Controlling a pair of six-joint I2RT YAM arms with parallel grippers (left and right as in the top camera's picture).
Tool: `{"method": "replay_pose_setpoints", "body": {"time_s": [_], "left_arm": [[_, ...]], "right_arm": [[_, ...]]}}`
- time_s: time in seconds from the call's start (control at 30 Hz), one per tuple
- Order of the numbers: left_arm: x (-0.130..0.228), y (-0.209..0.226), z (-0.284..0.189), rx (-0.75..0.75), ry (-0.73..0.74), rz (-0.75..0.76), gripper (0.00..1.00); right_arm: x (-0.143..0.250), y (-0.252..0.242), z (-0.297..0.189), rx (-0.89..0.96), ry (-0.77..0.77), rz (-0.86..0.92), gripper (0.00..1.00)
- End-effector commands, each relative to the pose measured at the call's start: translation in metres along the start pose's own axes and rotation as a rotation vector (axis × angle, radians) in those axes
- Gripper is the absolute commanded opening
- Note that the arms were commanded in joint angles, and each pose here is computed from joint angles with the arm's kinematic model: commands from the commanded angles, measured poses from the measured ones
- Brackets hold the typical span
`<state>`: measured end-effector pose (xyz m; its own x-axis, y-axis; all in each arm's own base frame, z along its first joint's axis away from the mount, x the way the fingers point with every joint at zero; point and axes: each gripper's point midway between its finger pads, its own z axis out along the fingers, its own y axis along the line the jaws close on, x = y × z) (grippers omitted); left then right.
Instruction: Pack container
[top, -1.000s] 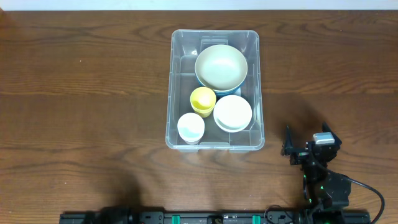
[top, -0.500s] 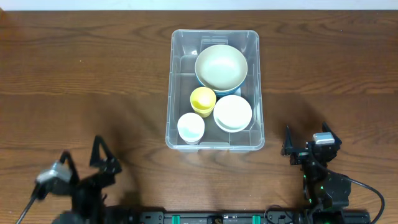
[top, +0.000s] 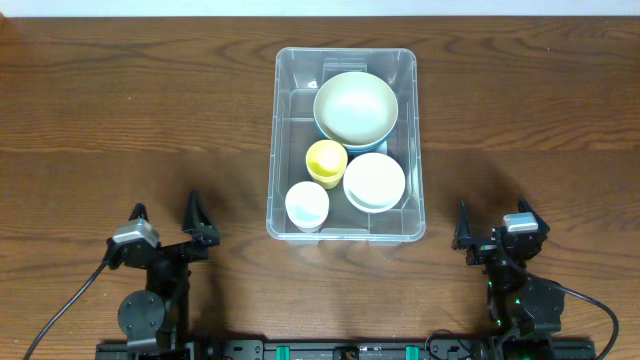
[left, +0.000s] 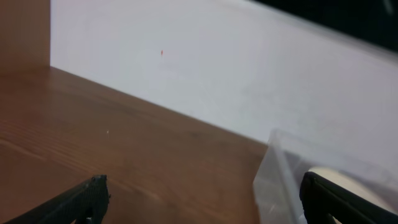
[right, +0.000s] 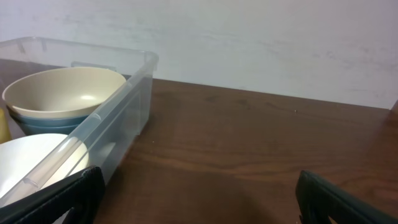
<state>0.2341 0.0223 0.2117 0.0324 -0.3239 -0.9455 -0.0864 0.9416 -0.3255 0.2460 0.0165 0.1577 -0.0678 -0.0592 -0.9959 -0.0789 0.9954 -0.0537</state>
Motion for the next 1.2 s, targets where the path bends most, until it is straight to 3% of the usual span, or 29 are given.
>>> {"method": "replay_pose_setpoints", "body": {"time_s": [0.0, 0.6, 0.73, 1.17], "left_arm": [[0.012, -0.003, 0.002, 0.032, 0.023, 0.099, 0.98], [0.072, 0.010, 0.009, 0.030, 0.155, 0.171, 0.98], [0.075, 0.001, 0.008, 0.072, 0.163, 0.232, 0.98], [0.075, 0.002, 0.008, 0.070, 0.163, 0.231, 0.98]], "right_arm": [[0.000, -0.001, 0.000, 0.001, -0.001, -0.001, 0.99], [0.000, -0.001, 0.000, 0.001, -0.001, -0.001, 0.99], [0.000, -0.001, 0.000, 0.001, -0.001, -0.001, 0.99], [0.000, -0.001, 0.000, 0.001, -0.001, -0.001, 0.99]]}}
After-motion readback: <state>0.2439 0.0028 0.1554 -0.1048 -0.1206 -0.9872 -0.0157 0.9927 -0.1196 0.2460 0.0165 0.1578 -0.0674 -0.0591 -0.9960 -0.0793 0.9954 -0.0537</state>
